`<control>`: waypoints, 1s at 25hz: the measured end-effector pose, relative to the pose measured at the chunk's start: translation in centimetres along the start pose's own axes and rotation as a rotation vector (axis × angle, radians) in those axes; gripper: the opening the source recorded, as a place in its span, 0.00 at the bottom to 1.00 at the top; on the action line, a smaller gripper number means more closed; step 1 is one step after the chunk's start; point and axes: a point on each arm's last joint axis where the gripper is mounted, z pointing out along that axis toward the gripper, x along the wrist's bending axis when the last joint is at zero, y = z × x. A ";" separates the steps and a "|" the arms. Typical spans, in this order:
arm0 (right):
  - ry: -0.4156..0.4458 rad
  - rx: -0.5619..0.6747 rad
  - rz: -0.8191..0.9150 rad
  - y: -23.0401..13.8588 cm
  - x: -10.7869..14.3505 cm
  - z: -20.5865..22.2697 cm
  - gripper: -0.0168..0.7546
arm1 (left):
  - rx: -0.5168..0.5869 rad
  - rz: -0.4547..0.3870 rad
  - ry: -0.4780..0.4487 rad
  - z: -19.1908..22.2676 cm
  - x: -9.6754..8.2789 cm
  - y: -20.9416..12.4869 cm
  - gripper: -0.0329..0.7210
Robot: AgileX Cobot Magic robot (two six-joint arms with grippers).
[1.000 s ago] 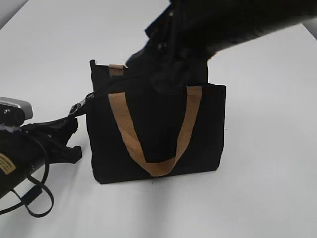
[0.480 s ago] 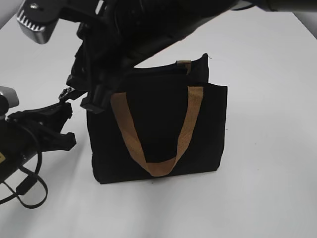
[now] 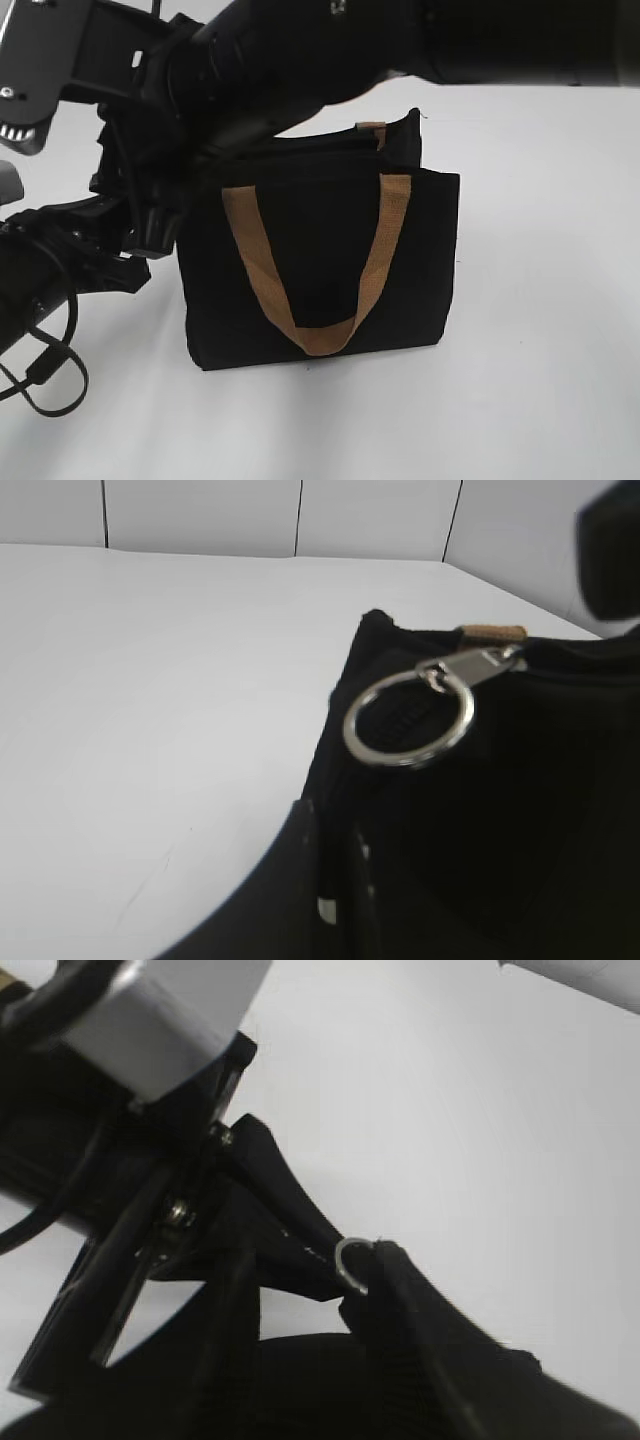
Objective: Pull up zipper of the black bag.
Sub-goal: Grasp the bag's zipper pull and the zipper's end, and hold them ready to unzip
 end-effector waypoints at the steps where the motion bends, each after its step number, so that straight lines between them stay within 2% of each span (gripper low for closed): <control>1: -0.012 -0.007 -0.002 0.0 -0.1 0.1 0.40 | -0.002 0.000 0.000 0.0 0.0 0.0 0.06; 6: -0.044 -0.027 -0.024 0.3 -0.5 0.8 0.40 | -0.003 0.000 -0.001 0.0 0.0 0.1 0.06; 16: -0.025 0.003 -0.108 -0.7 0.0 2.7 0.40 | -0.003 0.000 -0.001 0.0 0.0 0.1 0.06; 21: -0.065 -0.016 -0.119 -0.6 -0.3 2.9 0.36 | -0.003 0.000 -0.001 0.0 0.0 0.1 0.06; 25: -0.050 0.004 -0.129 -1.2 0.1 3.8 0.35 | -0.003 0.000 -0.002 0.0 0.0 0.1 0.06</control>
